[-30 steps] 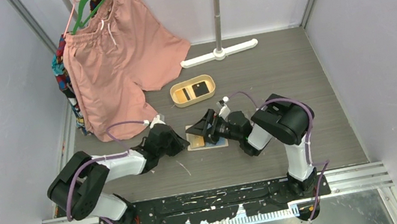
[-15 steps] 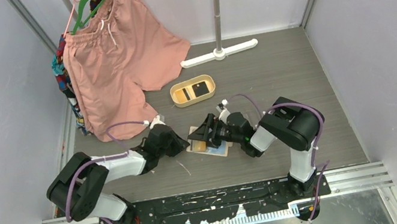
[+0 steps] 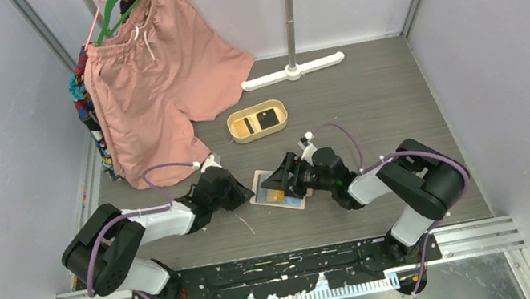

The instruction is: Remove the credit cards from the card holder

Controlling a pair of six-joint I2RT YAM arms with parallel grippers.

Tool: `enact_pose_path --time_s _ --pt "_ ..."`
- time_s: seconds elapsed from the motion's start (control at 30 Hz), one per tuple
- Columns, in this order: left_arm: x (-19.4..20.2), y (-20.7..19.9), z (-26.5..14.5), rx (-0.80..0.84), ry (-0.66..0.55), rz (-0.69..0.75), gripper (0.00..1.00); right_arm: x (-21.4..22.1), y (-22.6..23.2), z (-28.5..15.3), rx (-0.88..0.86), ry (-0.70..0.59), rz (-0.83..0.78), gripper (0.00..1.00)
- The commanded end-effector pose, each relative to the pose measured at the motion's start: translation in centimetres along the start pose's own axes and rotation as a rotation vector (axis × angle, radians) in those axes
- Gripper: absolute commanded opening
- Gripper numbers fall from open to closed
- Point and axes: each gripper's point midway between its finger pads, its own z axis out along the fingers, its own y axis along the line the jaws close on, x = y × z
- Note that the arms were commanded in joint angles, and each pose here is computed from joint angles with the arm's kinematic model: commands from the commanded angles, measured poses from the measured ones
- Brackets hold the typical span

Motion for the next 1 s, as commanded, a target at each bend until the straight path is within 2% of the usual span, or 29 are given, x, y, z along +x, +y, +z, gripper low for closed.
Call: enact_pose_path --time_s 0.0,0.07,0.2,0.27,0.37,0.4,0.73,0.97 --pt "0.5 1.6 -0.2 -0.058 0.010 0.011 0.00 -0.7 0.6 -1.3 0.001 -0.014 -0.063 0.73" --pt "0.6 1.6 -0.1 -0.059 0.011 0.012 0.00 -0.9 0.1 -1.5 0.025 -0.019 -0.070 0.69" --pt "0.6 1.4 0.0 -0.056 0.014 0.012 0.00 -0.9 -1.1 -1.5 0.071 -0.014 -0.061 0.50" --pt "0.6 1.4 0.0 -0.056 0.016 0.012 0.00 -0.8 -1.7 -1.4 0.086 -0.011 -0.056 0.37" --pt "0.6 1.4 0.0 -0.057 0.017 0.014 0.00 -0.6 -2.5 -1.3 0.113 -0.004 -0.053 0.04" --pt "0.6 1.4 0.0 -0.058 0.017 0.013 0.00 -0.6 -2.8 -1.3 0.125 -0.002 -0.053 0.01" --pt "0.7 1.5 0.1 -0.060 0.021 0.016 0.00 -0.2 -4.4 -3.6 0.255 0.033 -0.106 0.01" --pt "0.9 1.7 0.3 -0.060 0.024 0.008 0.00 -1.7 -2.2 -6.4 0.312 0.045 -0.203 0.01"
